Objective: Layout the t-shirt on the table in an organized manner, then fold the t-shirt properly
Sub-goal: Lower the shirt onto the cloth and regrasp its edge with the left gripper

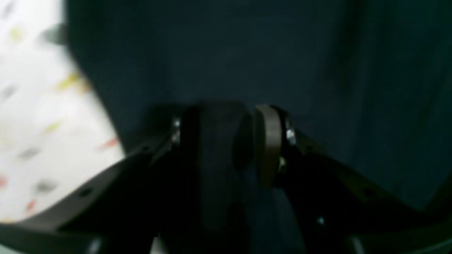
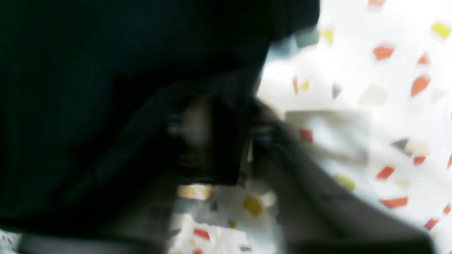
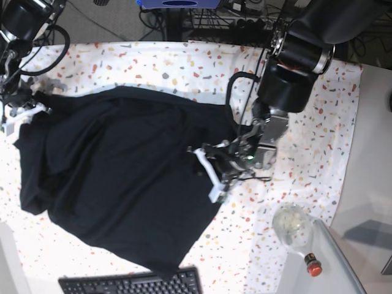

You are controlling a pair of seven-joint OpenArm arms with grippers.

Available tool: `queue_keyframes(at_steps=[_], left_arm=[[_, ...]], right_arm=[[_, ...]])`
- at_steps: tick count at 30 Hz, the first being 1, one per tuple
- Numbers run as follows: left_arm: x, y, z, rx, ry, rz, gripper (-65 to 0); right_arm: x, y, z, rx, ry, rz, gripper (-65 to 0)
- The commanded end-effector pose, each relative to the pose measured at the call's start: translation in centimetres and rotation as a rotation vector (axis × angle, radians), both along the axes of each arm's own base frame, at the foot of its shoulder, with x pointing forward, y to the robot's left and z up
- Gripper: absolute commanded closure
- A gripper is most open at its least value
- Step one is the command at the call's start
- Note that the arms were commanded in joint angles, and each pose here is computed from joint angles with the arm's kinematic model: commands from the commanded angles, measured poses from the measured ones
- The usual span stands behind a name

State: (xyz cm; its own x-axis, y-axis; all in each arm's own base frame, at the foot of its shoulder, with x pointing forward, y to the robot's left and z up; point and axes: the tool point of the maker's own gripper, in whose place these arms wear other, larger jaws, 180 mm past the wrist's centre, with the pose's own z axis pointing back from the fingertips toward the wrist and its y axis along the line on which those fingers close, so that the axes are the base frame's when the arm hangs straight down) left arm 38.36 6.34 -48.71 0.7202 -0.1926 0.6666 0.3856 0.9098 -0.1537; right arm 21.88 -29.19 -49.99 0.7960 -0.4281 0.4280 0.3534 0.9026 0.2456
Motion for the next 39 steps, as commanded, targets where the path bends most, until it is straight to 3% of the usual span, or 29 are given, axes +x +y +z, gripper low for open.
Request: queue_keyframes(at_steps=[1, 5, 13, 20, 25, 28, 30, 33, 36, 39], left_arm=[[-0.1, 2.0, 0.0, 0.045, -0.001, 0.028, -25.0], [-2.5, 4.8, 0.5, 0.074, -0.047, 0.055, -25.0], [-5.9, 6.9, 1.1, 0.112, -0.088, 0.093, -25.0], [-5.6, 7.3, 3.0, 0.160, -0.063, 0.080, -25.0], [-4.0, 6.7, 7.1, 0.170, -0.152, 0.064, -25.0], [-3.3, 6.0, 8.4, 0.170, -0.174, 0.052, -25.0], [-3.3, 4.5, 8.3, 0.141, -0.160, 0.048, -25.0], [-4.5, 2.0, 7.3, 0.093, -0.125, 0.045, -25.0], [-6.0, 0.6, 5.6, 0.073, -0.074, 0.030, -25.0], [-7.6, 0.8, 2.9, 0.084, 0.007, 0.021, -25.0]], right_arm=[[-1.1, -1.7, 0.8, -0.046, 0.039, 0.021, 0.0], [-3.7, -3.8, 3.3, -0.132, 0.080, 0.027, 0.0], [-6.8, -1.8, 6.7, -0.187, 0.135, 0.054, 0.0], [-8.5, -0.2, 5.4, -0.110, 0.263, 0.065, 0.0], [-8.9, -1.1, 8.0, -0.208, 0.237, 0.089, 0.0], [-8.4, -1.6, 10.2, -0.278, 0.188, 0.103, -17.4], [-6.9, -2.0, 11.7, -0.327, 0.098, 0.098, -27.6], [-4.5, -2.6, 13.3, -0.372, -0.020, 0.088, -29.4], [-2.4, -3.5, 14.6, -0.400, -0.073, 0.086, -30.5], [1.6, -4.1, 14.0, -0.363, -0.111, 0.111, -33.2]])
